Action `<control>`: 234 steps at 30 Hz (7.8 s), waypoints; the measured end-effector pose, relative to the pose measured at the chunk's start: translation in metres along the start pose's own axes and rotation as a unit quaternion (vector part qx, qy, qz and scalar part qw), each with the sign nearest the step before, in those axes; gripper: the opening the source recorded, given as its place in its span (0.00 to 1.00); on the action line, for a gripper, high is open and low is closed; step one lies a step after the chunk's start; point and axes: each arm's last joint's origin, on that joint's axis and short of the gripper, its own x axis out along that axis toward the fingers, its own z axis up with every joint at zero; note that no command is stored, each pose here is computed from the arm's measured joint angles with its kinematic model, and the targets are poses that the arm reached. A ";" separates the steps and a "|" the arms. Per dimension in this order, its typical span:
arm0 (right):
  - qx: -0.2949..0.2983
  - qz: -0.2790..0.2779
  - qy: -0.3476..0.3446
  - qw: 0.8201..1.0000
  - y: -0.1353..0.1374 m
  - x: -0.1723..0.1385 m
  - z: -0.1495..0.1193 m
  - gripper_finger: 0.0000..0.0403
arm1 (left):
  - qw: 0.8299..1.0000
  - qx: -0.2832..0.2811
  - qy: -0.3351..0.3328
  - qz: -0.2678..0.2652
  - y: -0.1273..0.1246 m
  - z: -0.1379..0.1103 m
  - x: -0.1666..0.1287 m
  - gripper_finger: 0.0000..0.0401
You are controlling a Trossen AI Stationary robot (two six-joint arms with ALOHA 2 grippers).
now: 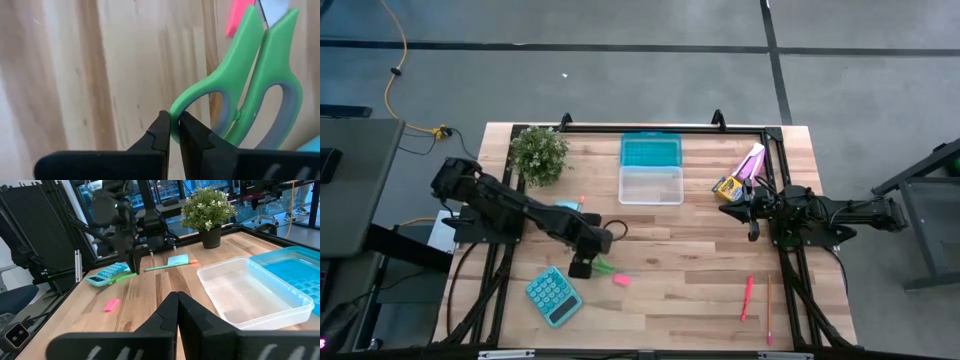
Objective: Pack school essentials
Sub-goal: Put the green scissors into the supply box, then put the crayon box into the supply box
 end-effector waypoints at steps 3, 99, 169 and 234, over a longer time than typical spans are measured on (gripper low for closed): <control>0.000 0.000 0.000 1.000 0.000 0.000 0.000 0.00 | 1.000 -0.010 -0.023 0.001 0.008 0.002 -0.010 0.02; 0.000 0.000 0.000 1.000 0.000 0.000 0.000 0.00 | 0.952 -0.247 -0.118 0.137 0.207 0.071 -0.012 0.02; 0.000 0.000 0.000 1.000 0.000 0.000 0.000 0.00 | 0.964 -0.238 0.055 0.107 0.232 0.077 0.039 0.02; 0.000 0.000 0.000 1.000 0.000 0.000 0.000 0.00 | 0.713 -0.171 -0.679 0.028 0.071 -0.058 -0.188 0.34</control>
